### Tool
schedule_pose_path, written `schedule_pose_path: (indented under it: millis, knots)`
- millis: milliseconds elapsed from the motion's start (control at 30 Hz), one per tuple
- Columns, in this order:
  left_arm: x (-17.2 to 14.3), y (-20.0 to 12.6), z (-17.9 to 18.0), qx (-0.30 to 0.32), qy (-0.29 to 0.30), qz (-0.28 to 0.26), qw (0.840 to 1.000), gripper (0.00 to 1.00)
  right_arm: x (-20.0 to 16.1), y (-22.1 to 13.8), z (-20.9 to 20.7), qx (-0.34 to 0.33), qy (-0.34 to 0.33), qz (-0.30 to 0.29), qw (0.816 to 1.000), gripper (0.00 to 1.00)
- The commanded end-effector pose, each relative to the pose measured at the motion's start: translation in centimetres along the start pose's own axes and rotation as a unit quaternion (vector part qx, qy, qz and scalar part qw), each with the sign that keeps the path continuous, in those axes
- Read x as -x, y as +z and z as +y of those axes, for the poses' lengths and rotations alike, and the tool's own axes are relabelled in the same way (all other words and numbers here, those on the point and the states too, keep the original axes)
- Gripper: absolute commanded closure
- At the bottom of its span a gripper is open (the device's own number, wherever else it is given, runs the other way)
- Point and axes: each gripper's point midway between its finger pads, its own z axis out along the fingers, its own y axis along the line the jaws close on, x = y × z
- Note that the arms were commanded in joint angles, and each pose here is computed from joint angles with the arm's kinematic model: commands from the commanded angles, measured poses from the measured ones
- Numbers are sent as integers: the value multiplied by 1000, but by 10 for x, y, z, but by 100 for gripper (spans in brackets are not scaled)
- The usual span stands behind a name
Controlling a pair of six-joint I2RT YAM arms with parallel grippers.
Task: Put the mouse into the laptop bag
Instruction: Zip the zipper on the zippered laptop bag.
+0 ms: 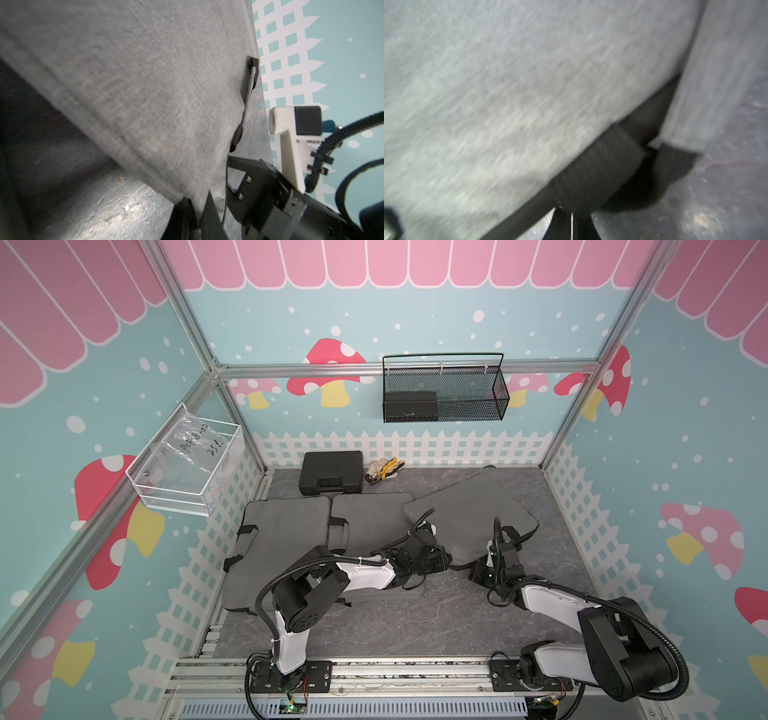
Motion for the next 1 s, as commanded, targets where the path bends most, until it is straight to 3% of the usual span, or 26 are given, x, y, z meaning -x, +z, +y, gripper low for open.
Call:
schedule_pose_path:
  millis: [0, 500, 967]
  knots:
    - [29, -27, -24, -42, 31, -22, 998, 100, 6, 5, -12, -29, 23, 1, 999, 100]
    - [72, -73, 0, -25, 39, -58, 997, 100, 35, -24, -69, -150, 117, -34, 981, 100]
    - [123, -64, 44, 25, 11, -77, 997, 100, 41, -62, -121, -213, 205, -71, 953, 100]
